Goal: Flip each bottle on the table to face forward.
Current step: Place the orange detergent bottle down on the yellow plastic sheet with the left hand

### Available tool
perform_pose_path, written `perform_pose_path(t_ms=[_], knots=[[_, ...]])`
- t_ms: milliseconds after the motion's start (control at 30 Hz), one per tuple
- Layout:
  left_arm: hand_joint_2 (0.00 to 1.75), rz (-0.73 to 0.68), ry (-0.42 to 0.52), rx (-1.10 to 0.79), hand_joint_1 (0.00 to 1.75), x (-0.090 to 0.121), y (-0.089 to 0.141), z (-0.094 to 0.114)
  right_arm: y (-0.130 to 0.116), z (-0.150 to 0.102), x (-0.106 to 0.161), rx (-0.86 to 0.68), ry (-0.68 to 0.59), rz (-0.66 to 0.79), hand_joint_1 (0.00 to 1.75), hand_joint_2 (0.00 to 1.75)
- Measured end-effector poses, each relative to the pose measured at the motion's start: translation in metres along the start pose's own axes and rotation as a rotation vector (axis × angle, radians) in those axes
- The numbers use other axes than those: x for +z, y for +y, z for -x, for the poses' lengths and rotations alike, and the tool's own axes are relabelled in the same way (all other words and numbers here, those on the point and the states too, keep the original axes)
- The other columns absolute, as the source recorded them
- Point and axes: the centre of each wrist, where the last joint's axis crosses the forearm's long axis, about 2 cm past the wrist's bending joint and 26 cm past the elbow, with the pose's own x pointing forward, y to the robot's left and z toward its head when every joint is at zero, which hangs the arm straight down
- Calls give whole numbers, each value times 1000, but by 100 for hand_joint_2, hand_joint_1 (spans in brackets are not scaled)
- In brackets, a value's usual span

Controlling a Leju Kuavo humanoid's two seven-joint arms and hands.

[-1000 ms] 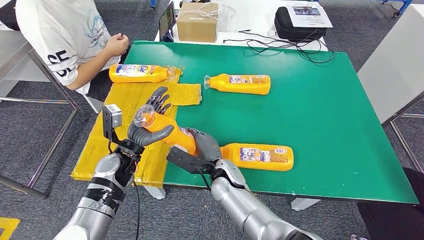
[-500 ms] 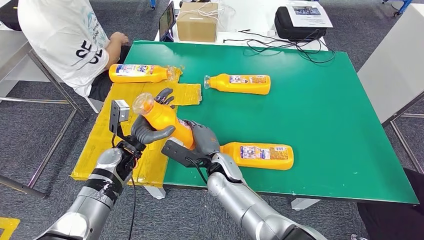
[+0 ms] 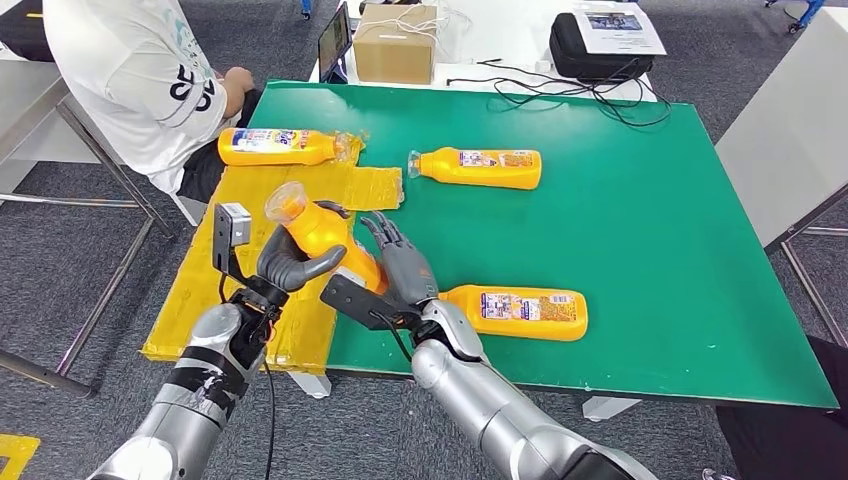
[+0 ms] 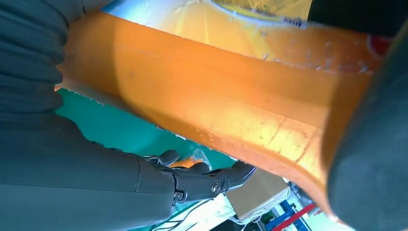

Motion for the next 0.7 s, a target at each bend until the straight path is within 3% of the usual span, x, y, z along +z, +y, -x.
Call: perform_pose_path(t_ms=[700], knots=[[175, -3, -17, 3, 175, 1, -1, -2, -1, -1, -1, -3, -2, 4, 0, 175]])
